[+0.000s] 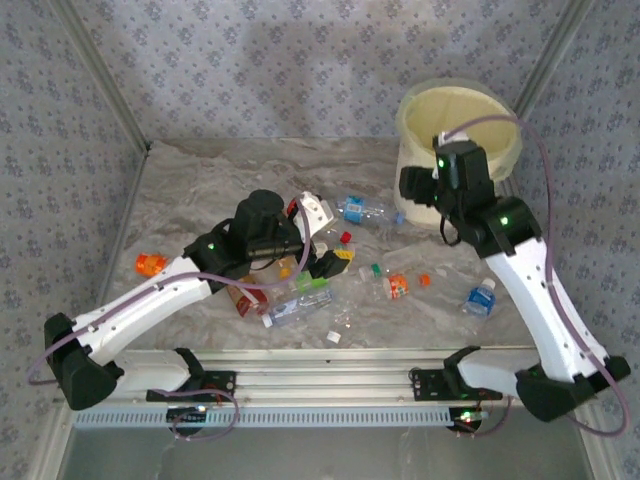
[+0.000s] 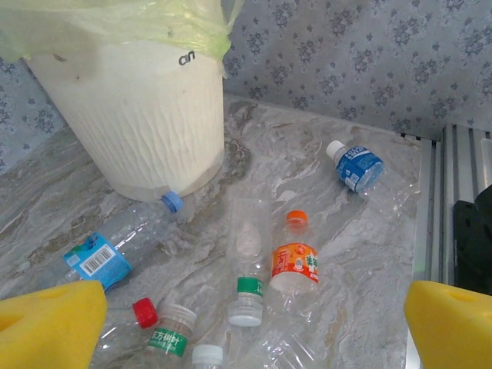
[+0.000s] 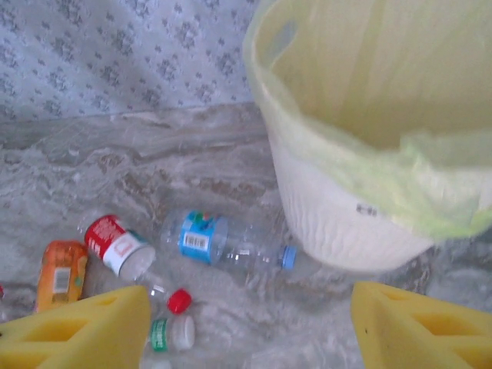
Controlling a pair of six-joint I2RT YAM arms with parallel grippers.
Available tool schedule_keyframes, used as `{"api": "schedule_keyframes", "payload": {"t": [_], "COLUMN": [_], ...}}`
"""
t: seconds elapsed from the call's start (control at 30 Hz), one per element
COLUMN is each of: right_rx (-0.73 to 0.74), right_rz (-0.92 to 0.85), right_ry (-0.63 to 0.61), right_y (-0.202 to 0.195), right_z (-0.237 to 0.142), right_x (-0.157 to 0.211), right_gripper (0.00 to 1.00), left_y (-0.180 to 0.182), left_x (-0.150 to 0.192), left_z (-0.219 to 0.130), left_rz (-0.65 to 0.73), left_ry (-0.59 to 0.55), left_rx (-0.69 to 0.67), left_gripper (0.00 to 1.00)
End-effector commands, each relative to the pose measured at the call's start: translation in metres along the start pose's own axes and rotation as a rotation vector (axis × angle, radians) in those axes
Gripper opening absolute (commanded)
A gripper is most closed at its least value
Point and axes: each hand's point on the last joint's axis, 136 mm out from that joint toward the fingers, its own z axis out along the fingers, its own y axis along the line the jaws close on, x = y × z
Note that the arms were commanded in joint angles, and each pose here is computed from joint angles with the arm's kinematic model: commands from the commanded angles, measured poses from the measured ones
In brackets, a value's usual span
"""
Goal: Put the plastic bottles in the bin
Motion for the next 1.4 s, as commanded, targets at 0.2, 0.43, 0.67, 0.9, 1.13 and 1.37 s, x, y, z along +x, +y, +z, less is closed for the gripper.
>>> {"api": "schedule_keyframes", "payload": {"t": [0.2, 0.43, 0.67, 0.9, 1.13, 1.37], "right_rx": [0.067, 0.179, 0.168, 0.176, 0.164, 0.17], "right_rz": [0.187, 0.323, 0.5, 0.655, 0.765, 0.804], "right_ry": [0.155, 0.272, 0.33, 0.358, 0.325, 0.317], "right_y": [-0.025, -0.05, -0.05, -0.048, -0.044, -0.043], "right_z": [-0.002, 0.008, 0.026, 0.045, 0.063, 0.076], "right_x": [0.096, 0.168, 0.22, 0.257, 0.272, 0.281], "right_gripper": [0.69, 0.69, 0.71, 0.75, 0.76, 0.76], "left_y": [-0.001, -0.001, -0.003, -0.018, -0.021, -0.024], "left_x": [-0.004, -0.003, 0.0, 0.008, 0.014, 0.021], "left_z": [-0.007, -0.007, -0.004, 0.008, 0.016, 0.023], "left_rz": [0.033, 0.045, 0.044, 0.045, 0.037, 0.026], "left_ry": [-0.008, 0.002, 0.009, 0.041, 0.059, 0.081], "left_rx": [-0.01, -0.008, -0.002, 0.041, 0.063, 0.082], "left_gripper": [1.0, 0.99, 0.99, 0.99, 0.99, 0.99]}}
